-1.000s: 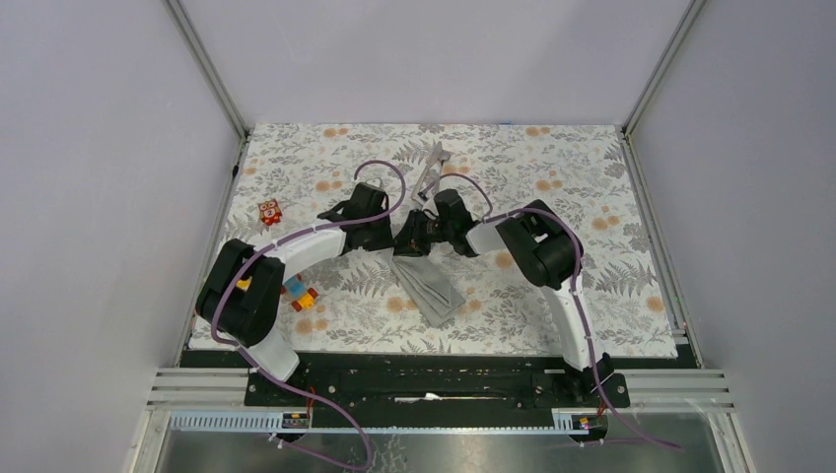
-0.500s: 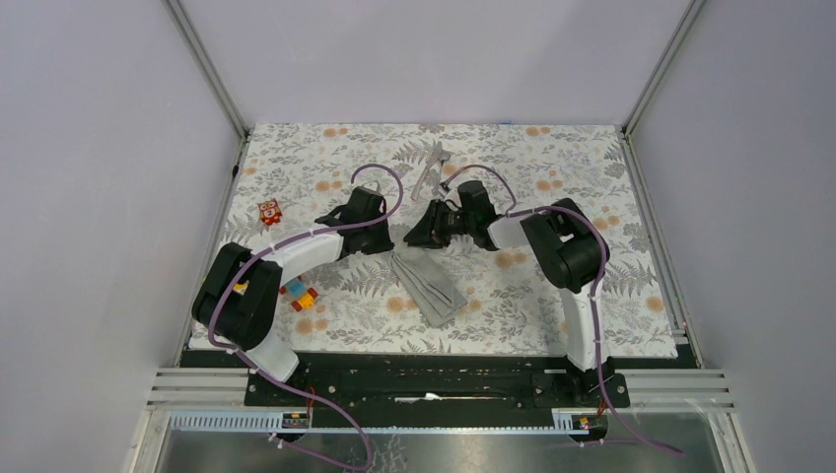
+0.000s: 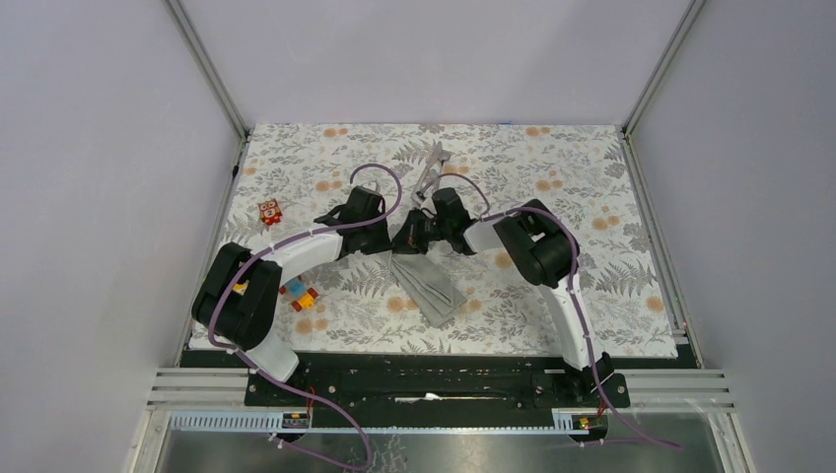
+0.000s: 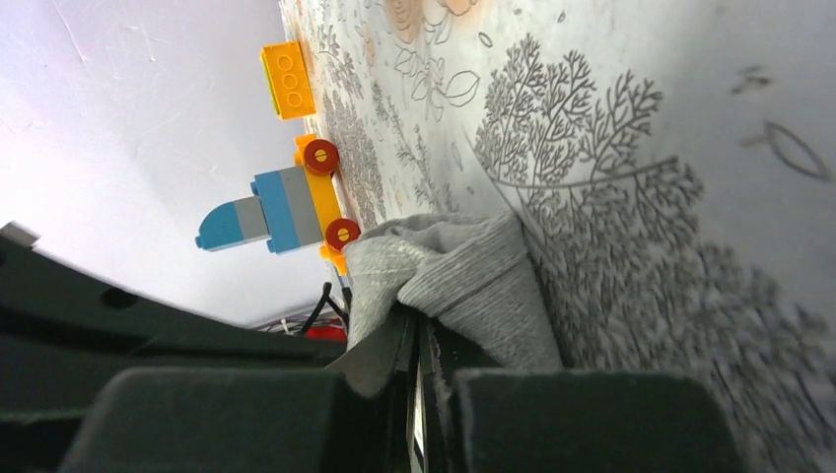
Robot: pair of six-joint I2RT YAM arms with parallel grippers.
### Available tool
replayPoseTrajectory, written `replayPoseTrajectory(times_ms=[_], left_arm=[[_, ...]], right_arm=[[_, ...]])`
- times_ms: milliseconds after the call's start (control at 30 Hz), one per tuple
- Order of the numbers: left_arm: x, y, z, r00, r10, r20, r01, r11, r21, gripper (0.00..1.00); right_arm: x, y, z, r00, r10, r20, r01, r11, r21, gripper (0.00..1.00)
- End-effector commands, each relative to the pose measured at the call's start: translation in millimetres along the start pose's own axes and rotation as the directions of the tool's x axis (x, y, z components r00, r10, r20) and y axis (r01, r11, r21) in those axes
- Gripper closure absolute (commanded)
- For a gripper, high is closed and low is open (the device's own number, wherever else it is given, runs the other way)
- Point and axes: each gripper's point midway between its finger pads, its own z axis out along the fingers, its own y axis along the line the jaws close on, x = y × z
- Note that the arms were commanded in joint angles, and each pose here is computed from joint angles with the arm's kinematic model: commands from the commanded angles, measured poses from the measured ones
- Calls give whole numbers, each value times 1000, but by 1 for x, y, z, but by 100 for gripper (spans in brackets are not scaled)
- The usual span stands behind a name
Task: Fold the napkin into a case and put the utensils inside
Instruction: Stuff the top corner of the smaller-rectangle-folded napkin into the folded napkin.
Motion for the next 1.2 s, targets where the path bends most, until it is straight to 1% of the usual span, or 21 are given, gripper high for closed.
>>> replayPoseTrajectory(times_ms=[0,67,100,133,200,233,300,367,400,433,533,600,700,833,933,1067,1133,1167], left_arm=[[-13,-17,-4,999,-31,31,29,997,68,100],[-12,-16,-6,999,-44,29,43,997,60,100],[-11,-14,-7,998,-48,29,47,997,54,96],[-10,-12,-10,998,-53,29,52,997,50,88],[-11,-10,-19,997,-76,34,73,995,60,65],[-12,-9,-25,995,-90,43,87,994,65,59],[-14,-5,-37,991,-117,68,113,992,63,51],[-15,5,-47,986,-141,84,139,990,27,48],[-15,10,-49,985,-151,86,150,989,17,49],[-14,15,-51,983,-162,86,162,987,7,53],[-12,31,-44,976,-204,77,207,978,-29,74],[-7,37,-30,977,-209,50,212,975,-58,84],[-1,41,-5,978,-210,6,209,974,-88,93],[-5,34,16,979,-202,-13,200,977,-79,96],[-11,28,25,982,-189,-17,187,980,-66,96],[-18,24,25,986,-165,-11,165,985,-57,95],[-20,24,21,988,-156,-1,155,986,-57,94],[-20,26,19,989,-151,1,151,987,-60,92]], right_arm=[[0,5,22,999,31,29,-30,999,-35,96],[-4,-5,12,997,47,62,-46,999,-28,96],[-5,-8,9,997,49,64,-48,999,-23,96],[-5,-10,5,997,49,62,-48,999,-22,96],[-5,-12,0,998,43,55,-42,999,-23,95],[-4,-12,-2,998,38,52,-37,999,-21,94],[-3,-12,-5,998,27,55,-27,1000,-13,92],[-3,-9,-8,998,18,53,-17,1000,-18,88],[-3,-8,-9,999,14,52,-13,1000,-20,86],[-2,-5,-10,999,8,50,-7,1000,-22,85],[-3,1,-13,999,-5,54,7,1000,-25,83],[-4,1,-13,998,-15,62,16,1000,-16,86],[-5,-5,-8,997,-31,74,29,999,31,96],[5,-10,17,997,-27,66,22,997,71,99],[11,2,25,997,-32,66,28,998,56,100],[0,5,-5,993,-39,110,31,996,80,99],[-6,7,-26,991,-54,123,42,994,98,94],[-6,8,-37,990,-66,121,52,992,115,90]])
